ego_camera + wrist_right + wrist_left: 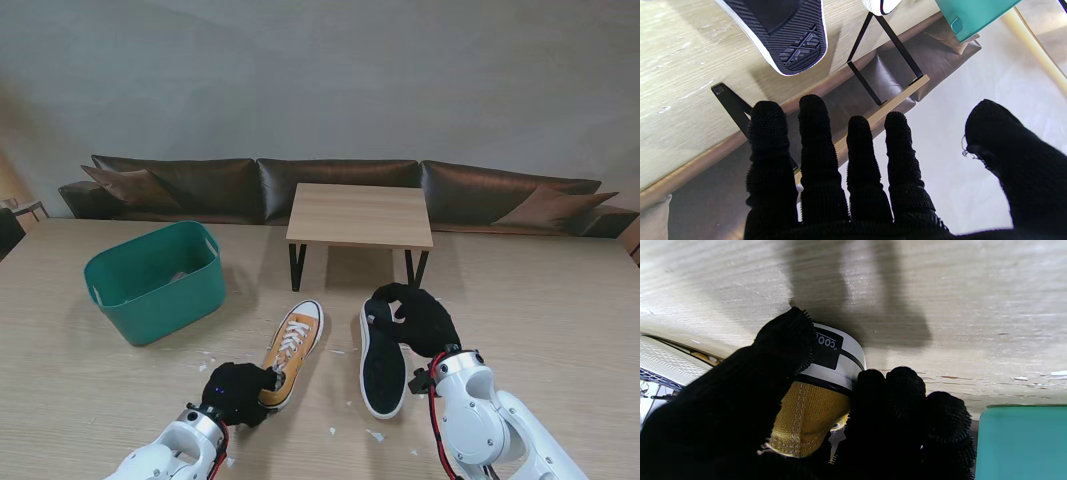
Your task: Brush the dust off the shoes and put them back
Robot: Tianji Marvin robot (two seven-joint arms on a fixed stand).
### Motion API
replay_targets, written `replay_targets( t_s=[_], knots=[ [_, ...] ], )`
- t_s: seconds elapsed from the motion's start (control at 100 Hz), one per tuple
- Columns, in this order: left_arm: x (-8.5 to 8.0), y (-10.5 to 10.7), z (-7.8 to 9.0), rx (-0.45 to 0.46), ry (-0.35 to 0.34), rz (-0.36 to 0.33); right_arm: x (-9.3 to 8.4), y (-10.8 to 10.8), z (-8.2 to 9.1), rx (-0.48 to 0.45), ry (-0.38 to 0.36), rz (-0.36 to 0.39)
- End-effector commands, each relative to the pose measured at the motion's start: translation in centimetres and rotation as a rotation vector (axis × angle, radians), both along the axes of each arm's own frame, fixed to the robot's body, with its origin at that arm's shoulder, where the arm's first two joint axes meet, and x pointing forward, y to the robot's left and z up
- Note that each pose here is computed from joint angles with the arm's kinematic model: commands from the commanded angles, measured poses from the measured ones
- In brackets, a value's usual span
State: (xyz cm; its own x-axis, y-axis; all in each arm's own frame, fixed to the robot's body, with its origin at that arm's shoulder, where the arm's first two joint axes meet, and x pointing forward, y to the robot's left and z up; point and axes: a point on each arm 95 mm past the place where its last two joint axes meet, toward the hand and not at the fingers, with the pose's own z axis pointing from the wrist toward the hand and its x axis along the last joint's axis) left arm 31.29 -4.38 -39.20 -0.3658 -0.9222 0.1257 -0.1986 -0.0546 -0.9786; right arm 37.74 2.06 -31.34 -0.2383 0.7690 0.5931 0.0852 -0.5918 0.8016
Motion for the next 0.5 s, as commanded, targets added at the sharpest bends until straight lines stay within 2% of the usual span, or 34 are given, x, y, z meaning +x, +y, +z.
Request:
replay_targets(
  t_s=[0.0,0.2,0.49],
  knots=[
    [-0.1,0.1,-0.1,-0.002,-0.002,-0.005,-0.2,0.3,-0.3,-0.002,0.012,0.011],
    [0.5,0.5,0.9,-0.013,-0.083,-0.036,-0.1,0.3,-0.3,-0.003,0.010,0.006],
    [1.2,1.0,3.1,-0.012,-0.163,-0.086,-0.1,0.2,-0.3,0.001,0.016,0.004]
  ],
)
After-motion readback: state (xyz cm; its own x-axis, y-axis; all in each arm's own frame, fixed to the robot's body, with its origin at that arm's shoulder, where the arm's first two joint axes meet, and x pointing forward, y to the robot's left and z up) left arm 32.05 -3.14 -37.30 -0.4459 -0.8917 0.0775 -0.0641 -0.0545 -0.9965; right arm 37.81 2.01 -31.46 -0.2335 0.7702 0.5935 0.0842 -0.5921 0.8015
